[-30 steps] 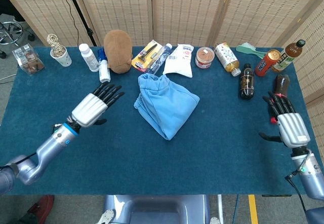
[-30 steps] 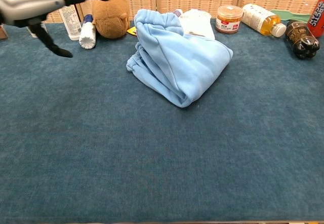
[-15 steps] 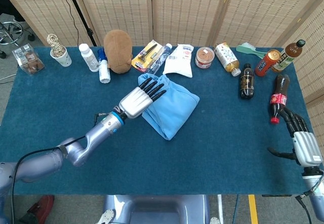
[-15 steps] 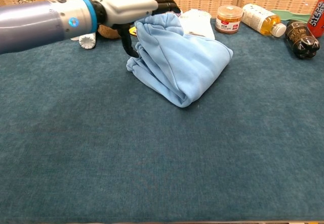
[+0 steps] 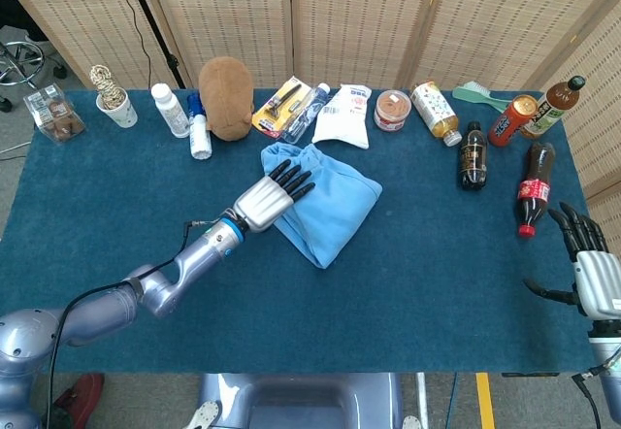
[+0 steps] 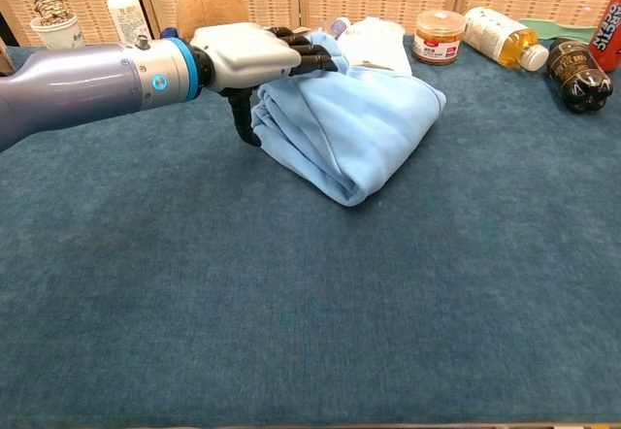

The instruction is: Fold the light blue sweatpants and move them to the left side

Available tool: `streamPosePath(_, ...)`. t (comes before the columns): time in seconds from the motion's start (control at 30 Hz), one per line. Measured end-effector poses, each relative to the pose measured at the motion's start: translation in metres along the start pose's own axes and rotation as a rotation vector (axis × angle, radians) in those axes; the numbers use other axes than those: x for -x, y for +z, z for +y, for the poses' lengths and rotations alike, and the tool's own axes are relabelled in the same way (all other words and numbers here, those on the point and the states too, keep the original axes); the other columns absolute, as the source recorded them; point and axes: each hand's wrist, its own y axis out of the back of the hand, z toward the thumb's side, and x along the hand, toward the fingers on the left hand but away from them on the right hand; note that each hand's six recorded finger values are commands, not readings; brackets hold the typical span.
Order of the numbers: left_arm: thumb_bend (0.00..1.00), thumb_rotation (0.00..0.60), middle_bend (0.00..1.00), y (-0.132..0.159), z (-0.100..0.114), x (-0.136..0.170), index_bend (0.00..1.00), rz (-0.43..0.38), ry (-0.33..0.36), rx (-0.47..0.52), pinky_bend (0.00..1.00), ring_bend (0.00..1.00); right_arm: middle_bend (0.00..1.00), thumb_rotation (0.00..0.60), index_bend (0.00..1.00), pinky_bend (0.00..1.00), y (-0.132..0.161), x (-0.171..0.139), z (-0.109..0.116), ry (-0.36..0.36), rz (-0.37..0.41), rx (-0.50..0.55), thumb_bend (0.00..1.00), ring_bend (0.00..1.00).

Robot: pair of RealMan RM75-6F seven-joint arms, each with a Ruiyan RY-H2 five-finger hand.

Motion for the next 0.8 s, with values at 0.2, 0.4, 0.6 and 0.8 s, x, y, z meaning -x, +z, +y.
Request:
streamPosePath(0.2, 0.02, 0.6, 0.0, -0.012, -0.017, 0.005, 0.0, 0.019, -0.023, 0.011, 0.0, 0.0, 0.0, 0.6, 0.0, 0.03, 0.001, 0.001, -0.001, 0.003, 0.0, 0.0, 0.0, 0.0)
streamPosePath(0.4, 0.02, 0.6, 0.0, -0.013, -0.024, 0.001, 0.0, 0.034, -0.004, 0.022, 0.0, 0.0, 0.0, 0.6, 0.0, 0.03, 0.004, 0.002, 0.0, -0.006, 0.009, 0.0, 0.0, 0.0)
streamPosePath(0.6, 0.02, 0.6, 0.0, -0.007, -0.03, -0.008, 0.0, 0.039, 0.011, 0.032, 0.0, 0.0, 0.0, 0.6, 0.0, 0.03, 0.005, 0.001, 0.0, -0.009, 0.012, -0.001, 0.0, 0.0)
streamPosePath(0.8, 0.02, 0.6, 0.0, -0.003, -0.031, -0.018, 0.0, 0.052, 0.033, 0.048, 0.0, 0.0, 0.0, 0.6, 0.0, 0.03, 0.006, 0.0, 0.002, -0.015, 0.015, -0.002, 0.0, 0.0)
